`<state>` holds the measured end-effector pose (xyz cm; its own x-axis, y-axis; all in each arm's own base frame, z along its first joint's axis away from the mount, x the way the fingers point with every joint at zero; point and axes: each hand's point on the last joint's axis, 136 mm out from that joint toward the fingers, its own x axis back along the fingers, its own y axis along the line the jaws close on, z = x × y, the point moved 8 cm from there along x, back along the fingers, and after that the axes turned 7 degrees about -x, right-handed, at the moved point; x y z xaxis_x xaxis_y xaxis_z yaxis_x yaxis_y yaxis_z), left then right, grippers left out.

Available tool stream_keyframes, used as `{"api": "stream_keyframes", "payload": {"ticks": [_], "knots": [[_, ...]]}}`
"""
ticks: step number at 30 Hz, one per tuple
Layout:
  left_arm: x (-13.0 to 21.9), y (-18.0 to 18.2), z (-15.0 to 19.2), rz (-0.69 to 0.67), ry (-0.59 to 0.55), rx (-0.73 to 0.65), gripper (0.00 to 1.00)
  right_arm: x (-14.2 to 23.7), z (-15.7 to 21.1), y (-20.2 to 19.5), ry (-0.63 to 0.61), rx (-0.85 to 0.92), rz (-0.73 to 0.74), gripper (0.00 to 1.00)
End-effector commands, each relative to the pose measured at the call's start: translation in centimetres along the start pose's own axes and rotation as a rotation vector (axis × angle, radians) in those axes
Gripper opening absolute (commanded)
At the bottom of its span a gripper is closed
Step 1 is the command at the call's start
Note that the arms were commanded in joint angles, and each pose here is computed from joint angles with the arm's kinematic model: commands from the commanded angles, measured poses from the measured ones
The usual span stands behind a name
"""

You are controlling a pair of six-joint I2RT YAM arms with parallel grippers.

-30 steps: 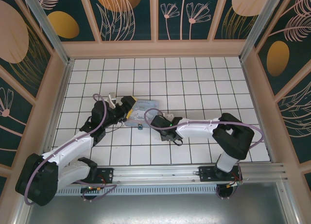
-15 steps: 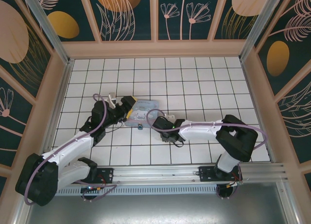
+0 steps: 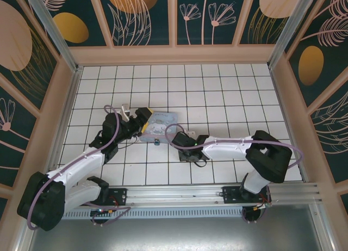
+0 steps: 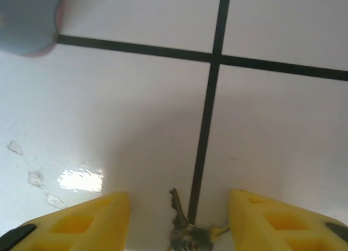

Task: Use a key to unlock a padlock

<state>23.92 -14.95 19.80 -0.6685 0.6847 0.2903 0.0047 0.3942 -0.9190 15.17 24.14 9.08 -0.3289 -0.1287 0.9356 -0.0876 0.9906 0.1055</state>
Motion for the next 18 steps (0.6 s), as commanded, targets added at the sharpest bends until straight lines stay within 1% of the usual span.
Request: {"api": "stream_keyframes", "payload": {"ticks": [1, 4, 7, 12, 18], "knots": [[-0.2, -1.0, -0.3, 0.041, -0.014, -0.012, 0.87, 0.7, 0.8, -0.8, 0.038, 0.032, 0.012, 0.51], [-0.2, -1.0, -0.3, 0.041, -0.014, -0.012, 0.87, 0.8, 0.9, -0.7, 0.045, 0.055, -0.01, 0.51], [-0.2, -1.0, -0.3, 0.043, -0.014, -0.011, 0.87, 0.6, 1.3, -0.8, 0.061, 0.071, -0.021, 0.48], [-0.2, -1.0, -0.3, 0.044, -0.016, -0.01, 0.87, 0.2, 1.8, -1.0, 0.086, 0.082, -0.02, 0.41], [-0.3, -0.9, -0.3, 0.043, -0.016, -0.008, 0.87, -0.8, 2.2, -0.8, 0.107, 0.11, 0.023, 0.3]]}}
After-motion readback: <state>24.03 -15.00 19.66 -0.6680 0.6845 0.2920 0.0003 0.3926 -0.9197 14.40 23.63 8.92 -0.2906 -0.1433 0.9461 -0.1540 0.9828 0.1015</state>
